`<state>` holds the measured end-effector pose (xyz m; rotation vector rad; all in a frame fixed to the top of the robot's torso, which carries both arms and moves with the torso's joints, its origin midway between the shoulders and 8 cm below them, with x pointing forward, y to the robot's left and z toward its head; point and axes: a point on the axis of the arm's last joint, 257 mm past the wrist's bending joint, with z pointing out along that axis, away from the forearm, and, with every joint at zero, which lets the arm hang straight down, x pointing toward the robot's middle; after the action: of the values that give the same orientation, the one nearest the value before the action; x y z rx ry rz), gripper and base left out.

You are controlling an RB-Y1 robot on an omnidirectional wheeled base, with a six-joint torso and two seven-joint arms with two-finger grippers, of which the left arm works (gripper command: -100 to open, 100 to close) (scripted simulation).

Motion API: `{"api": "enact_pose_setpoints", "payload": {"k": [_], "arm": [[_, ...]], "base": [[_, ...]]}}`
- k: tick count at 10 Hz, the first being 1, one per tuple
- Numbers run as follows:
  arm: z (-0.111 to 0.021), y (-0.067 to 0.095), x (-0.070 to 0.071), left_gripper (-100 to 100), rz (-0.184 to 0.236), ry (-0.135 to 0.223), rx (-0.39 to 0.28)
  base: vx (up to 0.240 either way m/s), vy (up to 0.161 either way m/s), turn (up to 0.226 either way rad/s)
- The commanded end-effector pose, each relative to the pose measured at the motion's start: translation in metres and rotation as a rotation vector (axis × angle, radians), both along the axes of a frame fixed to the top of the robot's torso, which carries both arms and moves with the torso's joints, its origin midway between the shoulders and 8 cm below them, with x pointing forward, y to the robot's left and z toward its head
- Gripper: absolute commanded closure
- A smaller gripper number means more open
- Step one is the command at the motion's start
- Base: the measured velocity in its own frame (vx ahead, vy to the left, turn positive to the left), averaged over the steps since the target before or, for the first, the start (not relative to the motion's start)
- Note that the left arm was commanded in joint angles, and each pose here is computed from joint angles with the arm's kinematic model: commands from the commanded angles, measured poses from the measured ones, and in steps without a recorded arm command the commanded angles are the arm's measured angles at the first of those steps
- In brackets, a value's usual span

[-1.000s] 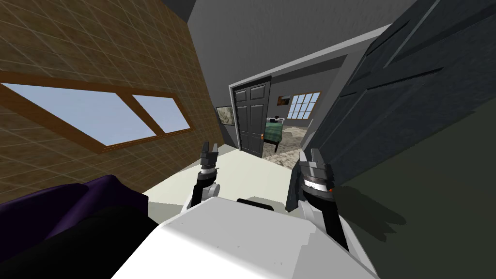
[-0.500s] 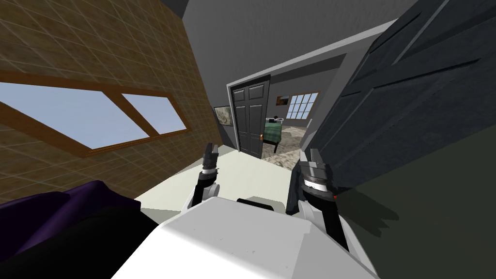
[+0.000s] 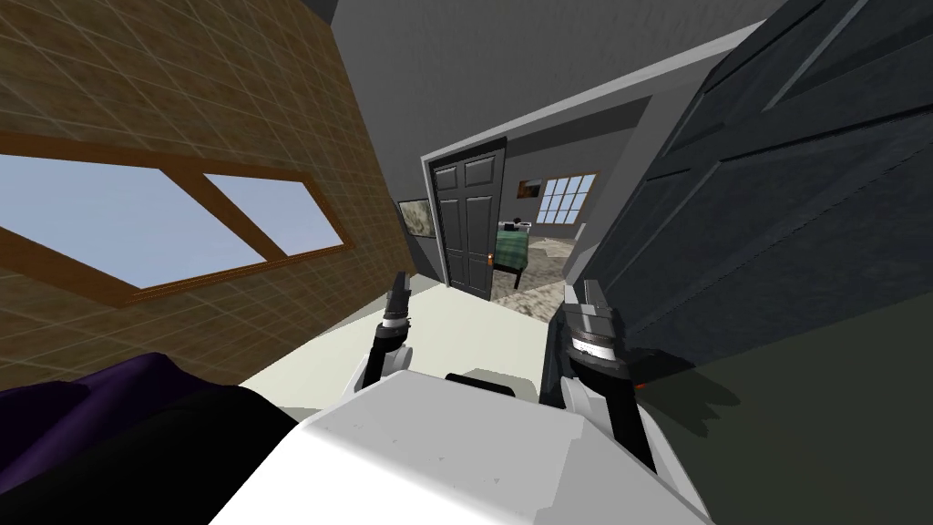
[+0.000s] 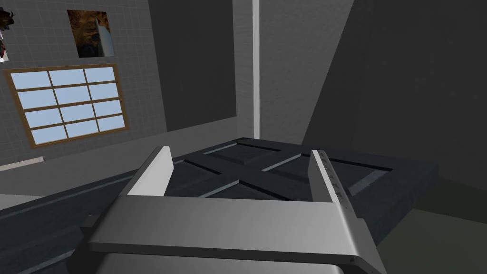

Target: Pull the door open

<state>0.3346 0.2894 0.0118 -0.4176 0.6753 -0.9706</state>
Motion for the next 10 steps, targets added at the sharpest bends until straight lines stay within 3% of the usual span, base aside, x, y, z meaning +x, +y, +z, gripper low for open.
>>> {"api": "enact_pose_setpoints", "payload": {"k": [1, 10], "arm": [[-0.004, 0.001, 0.002, -100, 0.03, 0.011, 0.037], [-0.041, 0.009, 0.017, -100, 0.221, 0.086, 0.281]], "base": [[0.073, -0.01, -0.034], [0.094, -0.005, -0.036]]}}
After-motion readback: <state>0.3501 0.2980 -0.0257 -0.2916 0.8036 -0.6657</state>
